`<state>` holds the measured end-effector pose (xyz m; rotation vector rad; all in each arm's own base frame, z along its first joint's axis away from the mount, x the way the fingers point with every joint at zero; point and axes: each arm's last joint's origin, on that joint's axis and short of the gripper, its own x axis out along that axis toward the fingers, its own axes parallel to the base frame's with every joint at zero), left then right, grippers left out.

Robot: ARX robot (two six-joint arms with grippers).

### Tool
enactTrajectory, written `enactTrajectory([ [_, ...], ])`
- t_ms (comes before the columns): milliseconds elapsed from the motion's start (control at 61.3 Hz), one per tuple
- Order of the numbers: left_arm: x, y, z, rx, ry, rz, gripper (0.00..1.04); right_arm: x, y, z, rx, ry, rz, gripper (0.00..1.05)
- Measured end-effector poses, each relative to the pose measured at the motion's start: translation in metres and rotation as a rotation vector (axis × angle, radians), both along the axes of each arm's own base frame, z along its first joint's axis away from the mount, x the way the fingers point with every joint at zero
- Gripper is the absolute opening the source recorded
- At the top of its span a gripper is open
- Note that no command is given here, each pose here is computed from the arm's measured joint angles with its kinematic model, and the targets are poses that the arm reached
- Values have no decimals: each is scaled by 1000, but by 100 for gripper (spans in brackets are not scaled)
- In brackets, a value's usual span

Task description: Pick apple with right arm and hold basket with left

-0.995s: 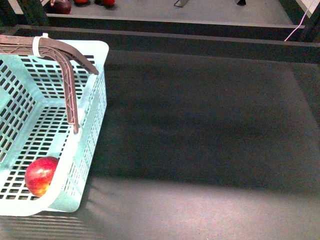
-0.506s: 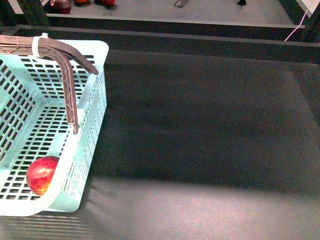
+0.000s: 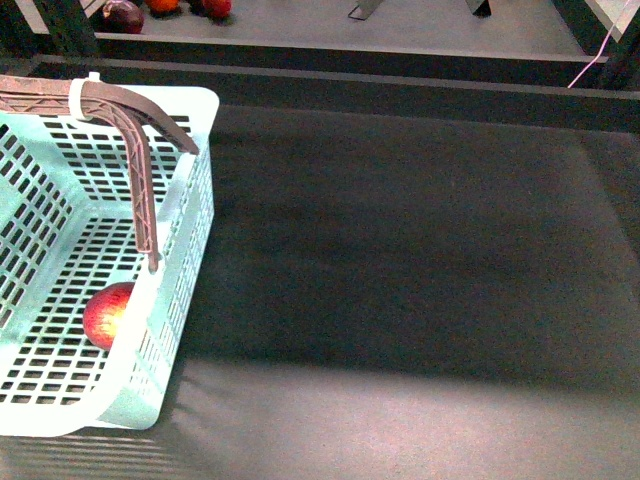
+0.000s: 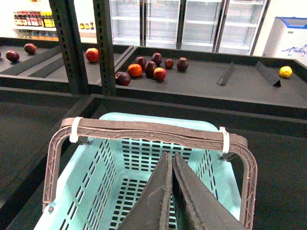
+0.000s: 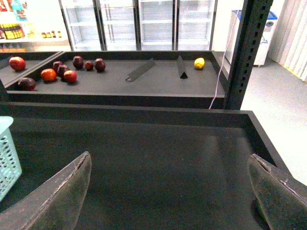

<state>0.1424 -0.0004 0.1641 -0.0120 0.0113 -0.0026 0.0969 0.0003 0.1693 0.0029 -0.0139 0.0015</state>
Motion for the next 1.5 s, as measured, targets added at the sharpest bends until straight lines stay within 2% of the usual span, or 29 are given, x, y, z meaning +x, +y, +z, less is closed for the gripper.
enactTrajectory([
  [571,-24,0,7,1,-26,0,3,0,0,0,0,0,0,96],
  [1027,-34,0,7,1,-27,0,3,0,0,0,0,0,0,96],
  [1109,-42,0,2,1,7,0,3,0,0,0,0,1,0,96],
  [1500,-45,0,4,1,-21,0,3,0,0,0,0,1,0,96],
])
